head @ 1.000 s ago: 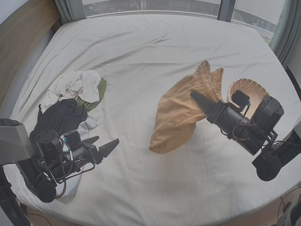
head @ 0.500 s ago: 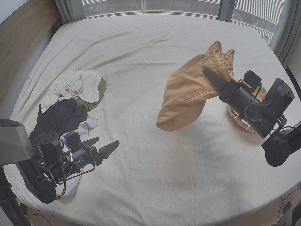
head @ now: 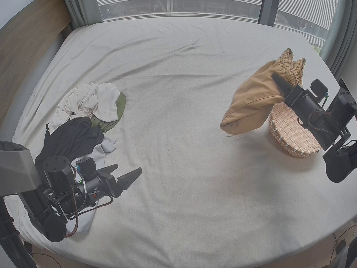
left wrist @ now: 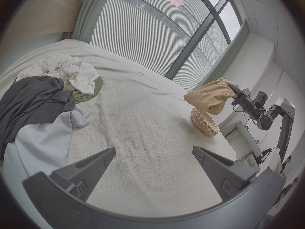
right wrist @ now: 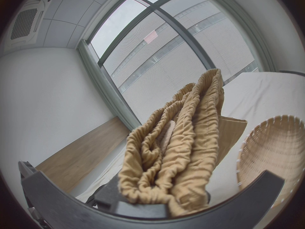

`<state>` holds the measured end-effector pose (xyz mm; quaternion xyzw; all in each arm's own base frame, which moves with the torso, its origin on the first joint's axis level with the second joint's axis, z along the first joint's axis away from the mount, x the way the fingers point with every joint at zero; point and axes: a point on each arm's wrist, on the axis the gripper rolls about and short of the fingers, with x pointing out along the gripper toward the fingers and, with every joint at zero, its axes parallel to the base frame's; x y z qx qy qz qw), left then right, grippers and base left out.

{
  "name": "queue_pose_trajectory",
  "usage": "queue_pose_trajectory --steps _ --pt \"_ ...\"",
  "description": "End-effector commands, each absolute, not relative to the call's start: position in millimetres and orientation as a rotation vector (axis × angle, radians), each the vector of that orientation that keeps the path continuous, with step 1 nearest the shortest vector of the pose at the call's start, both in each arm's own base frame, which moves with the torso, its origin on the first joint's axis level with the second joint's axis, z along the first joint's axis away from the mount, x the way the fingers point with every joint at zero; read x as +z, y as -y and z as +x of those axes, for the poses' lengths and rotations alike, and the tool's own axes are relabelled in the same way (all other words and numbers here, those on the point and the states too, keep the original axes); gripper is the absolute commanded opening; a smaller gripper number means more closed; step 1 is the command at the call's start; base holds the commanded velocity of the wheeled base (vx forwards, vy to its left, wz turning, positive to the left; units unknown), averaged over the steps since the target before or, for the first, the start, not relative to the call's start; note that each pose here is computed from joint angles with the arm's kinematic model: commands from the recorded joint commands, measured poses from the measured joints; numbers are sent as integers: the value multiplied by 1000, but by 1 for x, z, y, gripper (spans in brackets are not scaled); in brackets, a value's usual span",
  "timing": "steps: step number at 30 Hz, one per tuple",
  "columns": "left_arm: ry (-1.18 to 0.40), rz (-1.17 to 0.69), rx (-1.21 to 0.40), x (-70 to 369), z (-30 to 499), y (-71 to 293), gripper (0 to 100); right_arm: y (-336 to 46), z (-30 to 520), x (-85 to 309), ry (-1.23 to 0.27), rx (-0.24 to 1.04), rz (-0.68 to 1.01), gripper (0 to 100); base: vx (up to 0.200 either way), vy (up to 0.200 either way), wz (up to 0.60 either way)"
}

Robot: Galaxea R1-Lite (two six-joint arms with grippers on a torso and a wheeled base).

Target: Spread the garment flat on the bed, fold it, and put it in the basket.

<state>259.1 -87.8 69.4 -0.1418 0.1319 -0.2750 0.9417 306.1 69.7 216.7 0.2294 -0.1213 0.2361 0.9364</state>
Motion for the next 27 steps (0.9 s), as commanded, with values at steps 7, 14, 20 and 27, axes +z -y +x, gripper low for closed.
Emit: queue_pose_trajectory --steps 7,14,20,27 --pt "-289 -288 -580 67 253 92 100 -14 316 223 289 307 440 0 0 0 0" --pt "-286 -288 -581 68 253 92 100 20 323 237 331 215 417 0 0 0 0" --pt "-286 -288 -582 68 253 93 100 41 329 219 283 137 404 0 0 0 0" --pt "-290 -288 -585 68 252 93 100 48 335 172 146 96 411 0 0 0 0"
